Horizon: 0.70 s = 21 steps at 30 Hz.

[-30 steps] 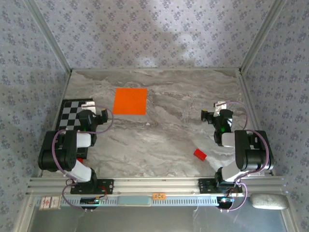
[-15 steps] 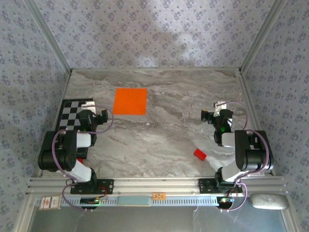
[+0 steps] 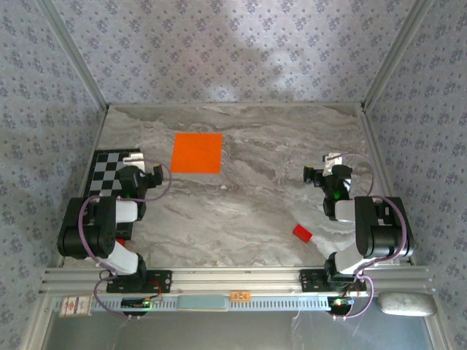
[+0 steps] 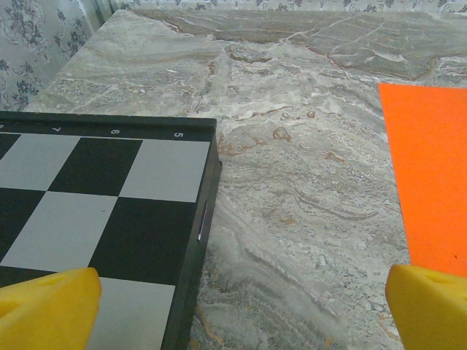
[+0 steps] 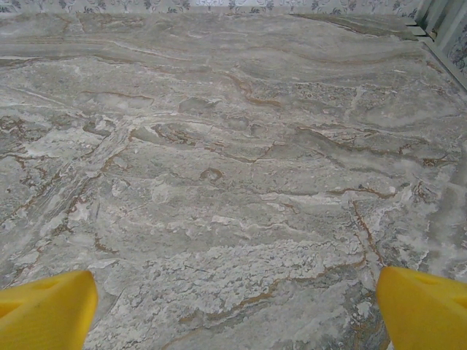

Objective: Fold a paper plane with a square sheet of paper (pick it up from the middle)
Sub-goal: Move the square sheet of paper to the center of the table.

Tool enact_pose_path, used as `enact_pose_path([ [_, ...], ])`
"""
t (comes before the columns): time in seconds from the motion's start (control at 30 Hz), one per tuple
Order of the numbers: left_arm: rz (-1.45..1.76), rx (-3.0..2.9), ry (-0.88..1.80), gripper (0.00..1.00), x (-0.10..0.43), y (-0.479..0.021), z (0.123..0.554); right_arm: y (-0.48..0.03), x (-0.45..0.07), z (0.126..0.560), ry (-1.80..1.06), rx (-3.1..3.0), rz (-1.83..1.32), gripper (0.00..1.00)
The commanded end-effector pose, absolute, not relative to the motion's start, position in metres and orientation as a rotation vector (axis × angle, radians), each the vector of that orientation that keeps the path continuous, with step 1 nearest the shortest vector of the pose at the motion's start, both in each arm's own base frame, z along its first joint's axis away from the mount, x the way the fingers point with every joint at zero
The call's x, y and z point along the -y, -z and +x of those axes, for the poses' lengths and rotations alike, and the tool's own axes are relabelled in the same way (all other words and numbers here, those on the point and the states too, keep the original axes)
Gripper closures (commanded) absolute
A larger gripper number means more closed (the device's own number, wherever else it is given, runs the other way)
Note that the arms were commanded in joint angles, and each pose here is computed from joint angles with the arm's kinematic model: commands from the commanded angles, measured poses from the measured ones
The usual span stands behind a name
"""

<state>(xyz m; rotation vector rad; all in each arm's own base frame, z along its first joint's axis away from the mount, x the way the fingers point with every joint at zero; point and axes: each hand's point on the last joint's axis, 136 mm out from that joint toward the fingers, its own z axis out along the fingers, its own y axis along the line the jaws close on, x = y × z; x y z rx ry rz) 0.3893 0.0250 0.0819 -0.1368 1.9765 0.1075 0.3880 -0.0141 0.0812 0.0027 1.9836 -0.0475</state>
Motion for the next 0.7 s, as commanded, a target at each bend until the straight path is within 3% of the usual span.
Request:
enact_pose_path([
  [0.0,-0.116,-1.946,-0.088,0.00,-0.020,-0.092,0.395,-0.087,0.011,0.390,0.026,-1.967,-0.014,0.00],
  [0.2,-0.180,-1.953,-0.114,0.00,-0.029,-0.123,0.384,-0.121,0.009,0.385,0.056,-1.960,-0.023,0.00],
  [0.33,-0.349,-2.014,-0.056,0.00,-0.033,-0.151,0.377,-0.151,0.025,0.386,0.089,-1.958,0.161,0.00],
  [0.47,-0.528,-2.095,0.069,0.00,-0.025,-0.165,0.379,-0.160,0.012,0.395,-0.001,-2.064,0.251,0.00],
  [0.67,-0.533,-2.203,0.315,0.00,0.021,-0.172,0.404,-0.155,-0.030,0.414,-0.275,-2.230,0.373,0.00],
])
